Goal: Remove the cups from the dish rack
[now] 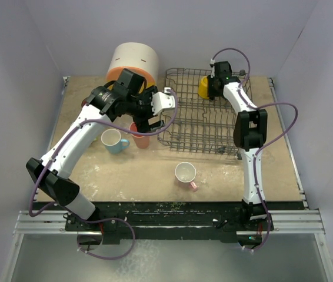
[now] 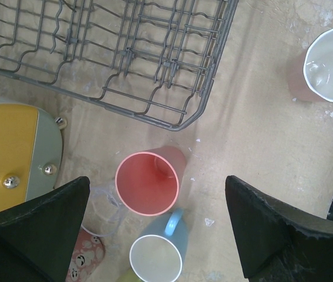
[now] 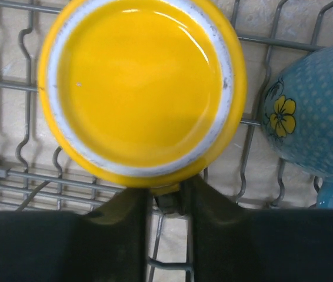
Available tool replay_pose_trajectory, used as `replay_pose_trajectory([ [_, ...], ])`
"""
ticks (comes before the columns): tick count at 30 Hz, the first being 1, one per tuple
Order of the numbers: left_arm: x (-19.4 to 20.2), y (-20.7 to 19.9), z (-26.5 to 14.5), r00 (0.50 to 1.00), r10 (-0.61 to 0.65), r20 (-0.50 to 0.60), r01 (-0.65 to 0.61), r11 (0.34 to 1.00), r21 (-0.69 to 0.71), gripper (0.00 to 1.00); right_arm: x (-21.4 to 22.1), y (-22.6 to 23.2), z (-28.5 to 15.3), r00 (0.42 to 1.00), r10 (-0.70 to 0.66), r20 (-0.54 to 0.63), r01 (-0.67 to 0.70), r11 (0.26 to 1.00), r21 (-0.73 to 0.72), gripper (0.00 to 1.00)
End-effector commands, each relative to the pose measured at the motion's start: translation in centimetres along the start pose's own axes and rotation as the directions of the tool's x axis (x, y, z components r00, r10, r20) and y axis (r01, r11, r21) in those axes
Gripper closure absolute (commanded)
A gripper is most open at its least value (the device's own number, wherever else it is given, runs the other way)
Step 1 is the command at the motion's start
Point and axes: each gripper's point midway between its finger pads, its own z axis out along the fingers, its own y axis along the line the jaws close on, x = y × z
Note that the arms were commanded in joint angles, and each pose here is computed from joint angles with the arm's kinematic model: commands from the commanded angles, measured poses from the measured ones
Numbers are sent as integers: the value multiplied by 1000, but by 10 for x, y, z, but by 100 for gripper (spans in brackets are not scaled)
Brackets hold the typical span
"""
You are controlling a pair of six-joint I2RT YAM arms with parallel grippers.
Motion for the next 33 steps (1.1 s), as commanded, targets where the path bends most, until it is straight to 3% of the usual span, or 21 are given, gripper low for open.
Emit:
replay_pose_trajectory([
  [1,-10,-1,-19,998,-3,64,5,1000,-29,1,-35,-4,-13,993,13,119,-12,1000,-5,82],
  [3,-9,-3,-20,998,-5,65,7,1000,-31,0,-49,-5,-20,987,4,163,-5,1000,5,91],
  [8,1,-5,-20,999,-2,49,4,999,-42,1,-82,-2,-47,967,-2,254,1,1000,1,99],
  [15,10,4,-17,999,-15,44,18,997,-75,1,-140,25,-125,913,-29,406,42,999,-23,100],
  [20,8,23,-18,996,39,76,-27,988,-154,1,-152,64,-198,896,45,441,35,985,-171,100],
  [24,-2,27,-26,973,167,156,-129,965,-228,1,-125,107,-246,921,103,376,35,940,-341,100],
  [28,-16,22,-39,929,293,227,-224,932,-286,1,-74,152,-301,948,160,276,13,844,-536,100],
  [30,-23,19,-46,907,337,253,-255,917,-306,1,-43,171,-327,954,223,200,-34,745,-666,100],
  [33,-29,14,-53,877,381,292,-279,900,-336,1,-3,193,-369,943,322,85,-108,537,-837,100],
])
